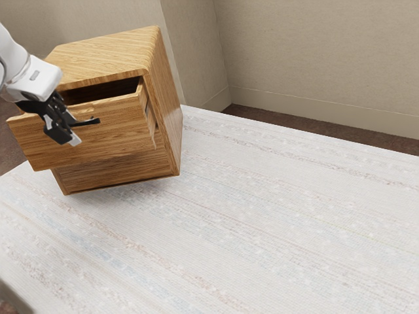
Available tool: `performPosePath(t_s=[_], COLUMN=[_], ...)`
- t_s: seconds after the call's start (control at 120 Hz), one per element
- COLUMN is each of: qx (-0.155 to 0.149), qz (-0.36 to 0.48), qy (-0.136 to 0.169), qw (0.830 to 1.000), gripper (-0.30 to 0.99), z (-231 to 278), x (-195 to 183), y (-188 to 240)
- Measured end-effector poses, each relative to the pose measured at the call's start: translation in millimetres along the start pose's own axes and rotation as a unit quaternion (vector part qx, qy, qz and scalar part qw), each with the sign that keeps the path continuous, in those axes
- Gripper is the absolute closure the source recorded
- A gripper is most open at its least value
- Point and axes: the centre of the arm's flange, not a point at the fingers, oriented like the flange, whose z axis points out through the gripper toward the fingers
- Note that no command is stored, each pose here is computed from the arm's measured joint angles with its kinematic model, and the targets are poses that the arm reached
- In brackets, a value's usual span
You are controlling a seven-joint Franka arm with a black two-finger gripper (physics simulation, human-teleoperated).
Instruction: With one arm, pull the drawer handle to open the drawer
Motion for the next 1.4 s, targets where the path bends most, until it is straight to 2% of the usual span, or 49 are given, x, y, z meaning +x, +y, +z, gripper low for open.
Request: performPosePath(t_s=[0.442, 0.583, 0.925, 1.4], qx=[-0.005, -0.001, -0.005, -0.003], qz=[0.004, 0.005, 0.0, -0.007], qy=[0.0, 0.004, 0.008, 0.012], qw=[1.0, 1.0, 1.0, 1.0], gripper=[0.26, 0.31, 0.26, 0.28], z=[6.3, -1.9, -11.5, -21.0], x=[7.8, 6.6, -9.8, -22.3], y=[2.2, 5.9, 24.9, 40.0])
